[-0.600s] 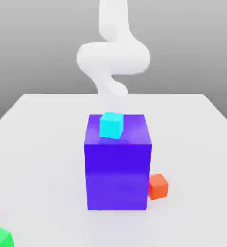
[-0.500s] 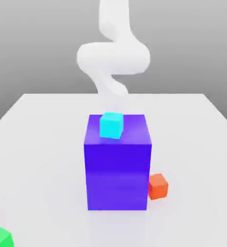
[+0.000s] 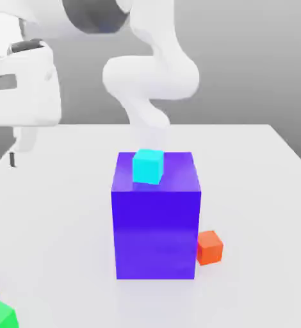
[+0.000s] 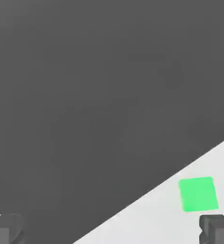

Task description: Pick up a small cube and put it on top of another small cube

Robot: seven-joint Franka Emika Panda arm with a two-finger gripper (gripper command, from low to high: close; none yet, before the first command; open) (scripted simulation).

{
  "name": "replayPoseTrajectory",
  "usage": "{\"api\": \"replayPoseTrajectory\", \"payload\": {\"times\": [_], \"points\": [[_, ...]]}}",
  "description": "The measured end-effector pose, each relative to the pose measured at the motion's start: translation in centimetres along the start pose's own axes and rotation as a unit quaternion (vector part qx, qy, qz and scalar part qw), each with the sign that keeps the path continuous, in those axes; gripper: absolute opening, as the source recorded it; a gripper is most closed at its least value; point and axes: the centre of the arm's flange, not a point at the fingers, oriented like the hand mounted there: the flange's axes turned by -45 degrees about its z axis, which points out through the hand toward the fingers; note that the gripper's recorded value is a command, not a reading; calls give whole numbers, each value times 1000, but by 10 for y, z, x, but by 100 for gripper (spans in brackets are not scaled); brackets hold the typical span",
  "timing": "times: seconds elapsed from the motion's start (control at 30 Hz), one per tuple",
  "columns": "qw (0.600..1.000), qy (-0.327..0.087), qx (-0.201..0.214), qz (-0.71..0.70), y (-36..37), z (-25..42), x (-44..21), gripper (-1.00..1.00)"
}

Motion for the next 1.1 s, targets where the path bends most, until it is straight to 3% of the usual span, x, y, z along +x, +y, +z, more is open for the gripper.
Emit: {"api": "replayPoseTrajectory", "payload": {"times": [0.37, 0.5, 0.53, 0.77, 0.9, 1.1], "points": [[974, -90, -101, 181, 154, 164, -23, 0], [970, -96, -111, 195, 176, 219, -37, 0], [969, -96, -111, 196, 179, 231, -41, -100], [969, -96, -112, 196, 179, 234, -41, -100], [970, -97, -111, 195, 170, 188, -30, -100], [989, -120, -84, -31, 64, 168, 3, -100]]}}
